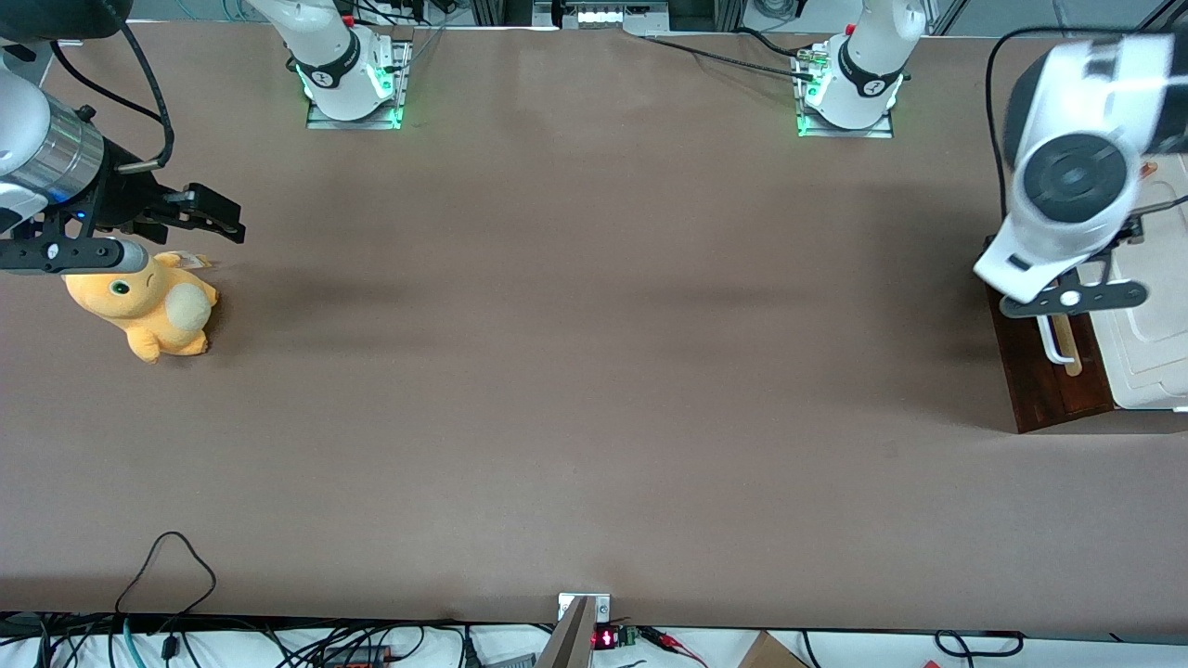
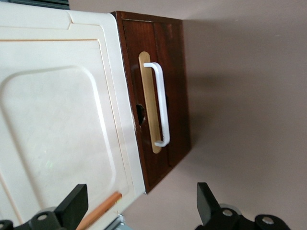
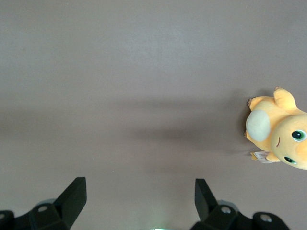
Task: Open lower drawer with left arm only
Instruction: 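Move the open left gripper down toward the white drawer handle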
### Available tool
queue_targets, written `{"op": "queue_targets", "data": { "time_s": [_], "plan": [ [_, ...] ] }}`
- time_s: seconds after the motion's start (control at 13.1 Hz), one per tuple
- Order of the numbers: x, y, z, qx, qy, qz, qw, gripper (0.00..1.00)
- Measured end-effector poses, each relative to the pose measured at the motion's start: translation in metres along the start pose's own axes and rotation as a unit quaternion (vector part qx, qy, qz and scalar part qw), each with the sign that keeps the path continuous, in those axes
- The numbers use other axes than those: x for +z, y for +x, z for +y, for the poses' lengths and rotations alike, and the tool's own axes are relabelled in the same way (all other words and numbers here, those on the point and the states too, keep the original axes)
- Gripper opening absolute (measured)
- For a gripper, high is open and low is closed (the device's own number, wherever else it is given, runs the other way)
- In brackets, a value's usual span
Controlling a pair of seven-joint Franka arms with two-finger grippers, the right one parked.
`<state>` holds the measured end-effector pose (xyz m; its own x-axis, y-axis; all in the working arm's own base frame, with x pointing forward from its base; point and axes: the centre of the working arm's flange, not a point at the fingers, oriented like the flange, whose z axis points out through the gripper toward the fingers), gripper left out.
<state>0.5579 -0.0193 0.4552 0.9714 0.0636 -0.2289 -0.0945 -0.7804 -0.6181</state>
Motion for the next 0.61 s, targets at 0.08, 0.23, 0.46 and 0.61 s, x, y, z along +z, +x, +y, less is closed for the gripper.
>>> {"op": "queue_targets", "data": {
  "time_s": [0.08, 0.23, 0.46, 0.61],
  "plan": [
    [0.014, 0.002, 0.008, -0.001, 0.019, -0.003, 0.9998, 1.0],
    [0.038, 0.003, 0.029, -0.019, 0.056, -0.007, 0.9982, 1.0],
    [0.076, -0.006, 0.086, -0.041, 0.149, 0.008, 0.9879, 1.0],
    [0.106, -0.012, 0.116, -0.026, 0.196, 0.014, 0.9802, 1.0]
  ]
}}
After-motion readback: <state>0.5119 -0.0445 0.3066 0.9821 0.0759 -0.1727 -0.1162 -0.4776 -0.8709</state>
